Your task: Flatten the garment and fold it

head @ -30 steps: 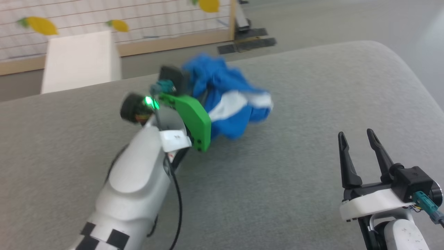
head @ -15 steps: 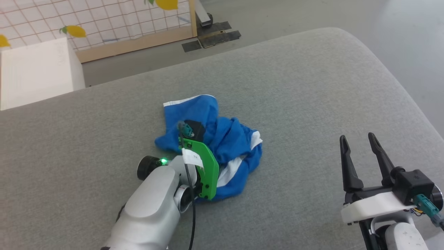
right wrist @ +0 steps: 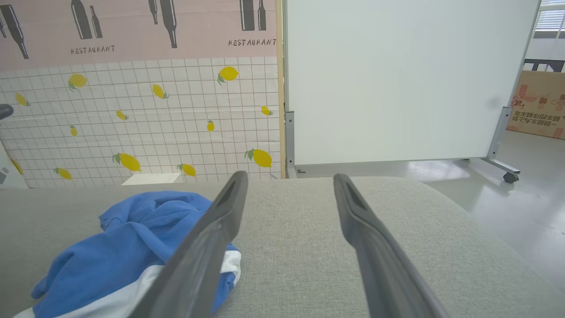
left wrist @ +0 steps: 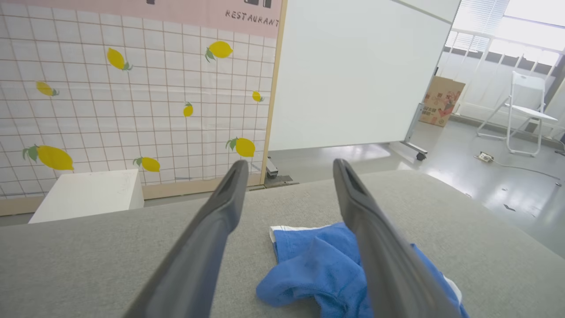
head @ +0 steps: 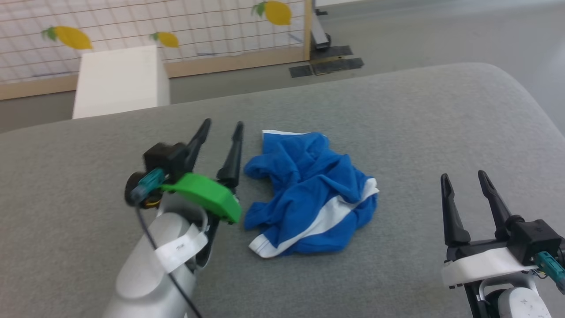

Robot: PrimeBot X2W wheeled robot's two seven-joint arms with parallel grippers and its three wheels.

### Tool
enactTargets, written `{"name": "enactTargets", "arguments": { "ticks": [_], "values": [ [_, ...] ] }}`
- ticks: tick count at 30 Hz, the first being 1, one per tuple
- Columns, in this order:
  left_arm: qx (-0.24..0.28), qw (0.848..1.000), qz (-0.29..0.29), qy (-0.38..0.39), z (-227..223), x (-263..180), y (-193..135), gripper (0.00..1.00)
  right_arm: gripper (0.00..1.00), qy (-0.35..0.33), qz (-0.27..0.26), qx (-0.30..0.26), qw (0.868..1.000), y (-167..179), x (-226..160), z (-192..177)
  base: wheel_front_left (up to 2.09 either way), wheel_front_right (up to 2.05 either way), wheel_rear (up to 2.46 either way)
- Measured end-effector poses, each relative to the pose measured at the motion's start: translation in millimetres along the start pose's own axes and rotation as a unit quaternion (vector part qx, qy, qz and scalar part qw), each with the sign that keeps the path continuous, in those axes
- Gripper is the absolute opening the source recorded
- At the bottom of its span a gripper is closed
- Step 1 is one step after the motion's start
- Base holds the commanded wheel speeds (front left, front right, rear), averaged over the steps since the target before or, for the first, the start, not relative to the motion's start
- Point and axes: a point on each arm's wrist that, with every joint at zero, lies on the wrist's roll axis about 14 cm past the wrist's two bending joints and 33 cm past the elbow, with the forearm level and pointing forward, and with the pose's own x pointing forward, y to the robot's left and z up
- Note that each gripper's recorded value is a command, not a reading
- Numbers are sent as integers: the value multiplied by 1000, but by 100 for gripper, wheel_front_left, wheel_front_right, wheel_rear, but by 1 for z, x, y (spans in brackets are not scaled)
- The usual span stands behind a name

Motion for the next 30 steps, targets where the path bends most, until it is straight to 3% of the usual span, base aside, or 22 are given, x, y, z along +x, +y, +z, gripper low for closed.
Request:
{"name": "enactTargets", "arguments": {
  "ticks": [10, 16, 22, 30],
  "values": [
    [26, 991, 119, -47, 22, -75, 67, 100, 100, -1, 63, 0, 998, 42, 20, 2, 0, 0, 0],
    [26, 983, 174, -46, 16, -111, 83, 100, 100, 43, 156, -11, 987, 104, 20, -15, 0, 0, 0],
    [17, 978, 200, -53, 17, -127, 92, 100, 100, 144, 279, -40, 949, 182, 7, -55, 0, 0, 0],
    [24, 972, 228, -48, 15, -143, 107, 100, 100, 287, 385, -129, 867, 226, -16, -118, 0, 0, 0]
  ]
}}
